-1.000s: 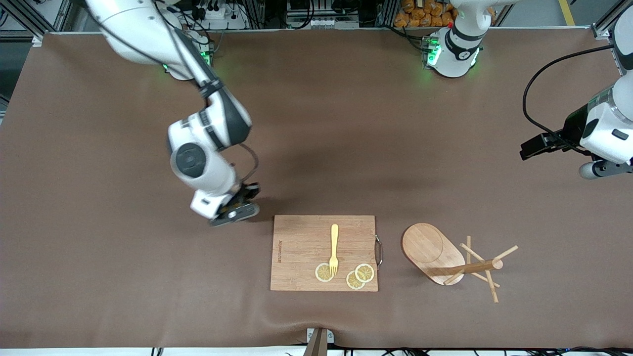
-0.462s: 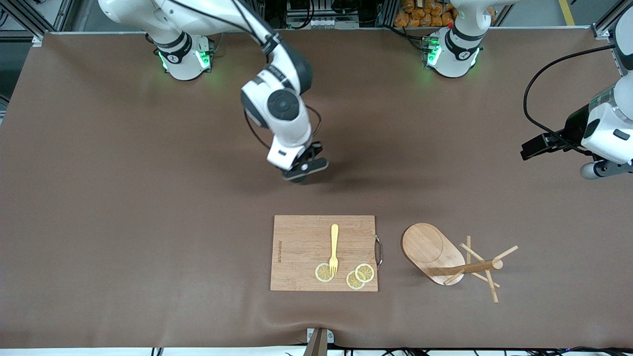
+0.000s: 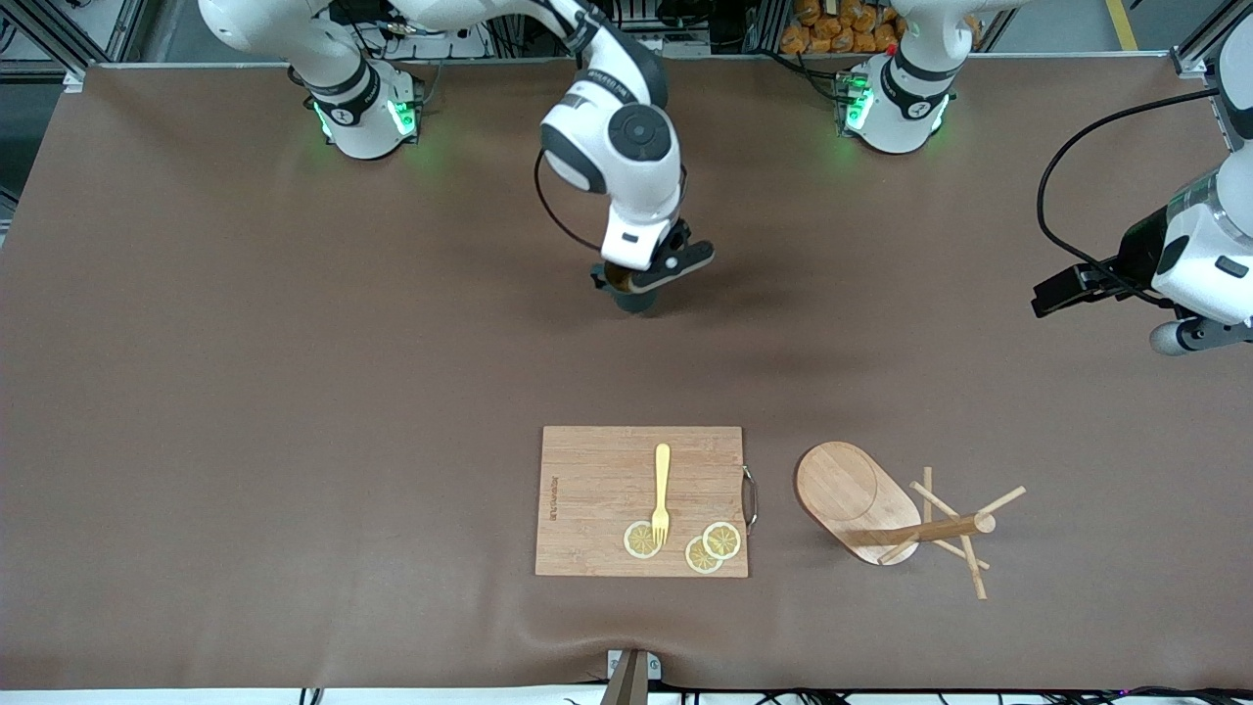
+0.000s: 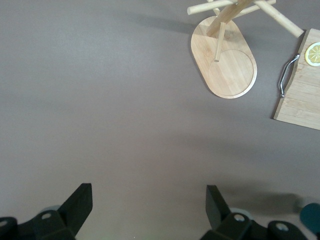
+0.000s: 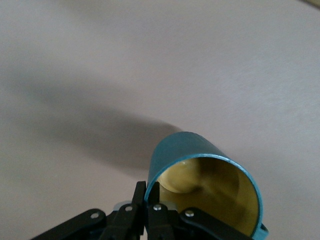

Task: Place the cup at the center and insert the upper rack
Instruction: 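Carry the teal mug with the right gripper toward the table center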

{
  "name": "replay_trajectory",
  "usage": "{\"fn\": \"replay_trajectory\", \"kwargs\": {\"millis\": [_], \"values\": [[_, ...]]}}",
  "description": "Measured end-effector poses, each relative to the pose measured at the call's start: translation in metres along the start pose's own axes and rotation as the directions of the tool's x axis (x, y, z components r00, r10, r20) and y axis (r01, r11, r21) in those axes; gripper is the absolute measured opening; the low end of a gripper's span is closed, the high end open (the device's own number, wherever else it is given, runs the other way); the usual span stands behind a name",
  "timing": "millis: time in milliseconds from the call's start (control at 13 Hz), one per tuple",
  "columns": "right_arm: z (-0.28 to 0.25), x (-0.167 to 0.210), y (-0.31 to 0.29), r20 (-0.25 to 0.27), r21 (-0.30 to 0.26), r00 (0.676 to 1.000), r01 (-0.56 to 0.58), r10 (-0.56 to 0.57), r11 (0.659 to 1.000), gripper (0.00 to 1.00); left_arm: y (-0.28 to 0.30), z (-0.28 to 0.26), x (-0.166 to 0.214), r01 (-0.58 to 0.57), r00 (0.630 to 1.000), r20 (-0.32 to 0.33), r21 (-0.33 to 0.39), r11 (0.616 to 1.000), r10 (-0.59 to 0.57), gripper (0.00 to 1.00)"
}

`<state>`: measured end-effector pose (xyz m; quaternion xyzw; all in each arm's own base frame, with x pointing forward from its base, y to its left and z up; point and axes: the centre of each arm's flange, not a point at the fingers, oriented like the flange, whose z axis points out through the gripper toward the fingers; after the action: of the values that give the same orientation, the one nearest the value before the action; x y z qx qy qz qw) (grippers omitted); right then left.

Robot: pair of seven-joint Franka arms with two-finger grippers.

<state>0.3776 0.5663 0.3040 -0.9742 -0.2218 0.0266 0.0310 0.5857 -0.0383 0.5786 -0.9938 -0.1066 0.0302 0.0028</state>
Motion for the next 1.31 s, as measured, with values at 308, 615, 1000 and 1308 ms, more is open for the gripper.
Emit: {"fn": "replay_trajectory", "kwargs": {"millis": [308, 615, 1000, 1308], "values": [[0.015, -0.021, -0.032, 0.014, -0.019, 1.0, -0.001, 0.002, 1.0, 0.04, 0.0, 0.0, 0.0, 0.001, 1.0, 0.0, 0.0, 1.0, -0.001, 1.0], [0.034, -0.02, -0.037, 0.007, -0.058, 0.999, -0.054, 0.054, 0.997, 0.04, 0.0, 0.0, 0.0, 0.0, 1.0, 0.0, 0.0, 1.0, 0.0, 1.0], [0.048, -0.017, -0.051, -0.014, -0.081, 0.998, -0.057, 0.056, 0.995, 0.04, 0.0, 0.0, 0.0, 0.001, 1.0, 0.0, 0.0, 1.0, -0.001, 1.0], [0.052, -0.015, -0.05, -0.029, -0.106, 0.999, -0.043, 0.04, 0.993, 0.08, 0.0, 0.0, 0.0, 0.001, 1.0, 0.0, 0.0, 1.0, -0.001, 1.0]]}}
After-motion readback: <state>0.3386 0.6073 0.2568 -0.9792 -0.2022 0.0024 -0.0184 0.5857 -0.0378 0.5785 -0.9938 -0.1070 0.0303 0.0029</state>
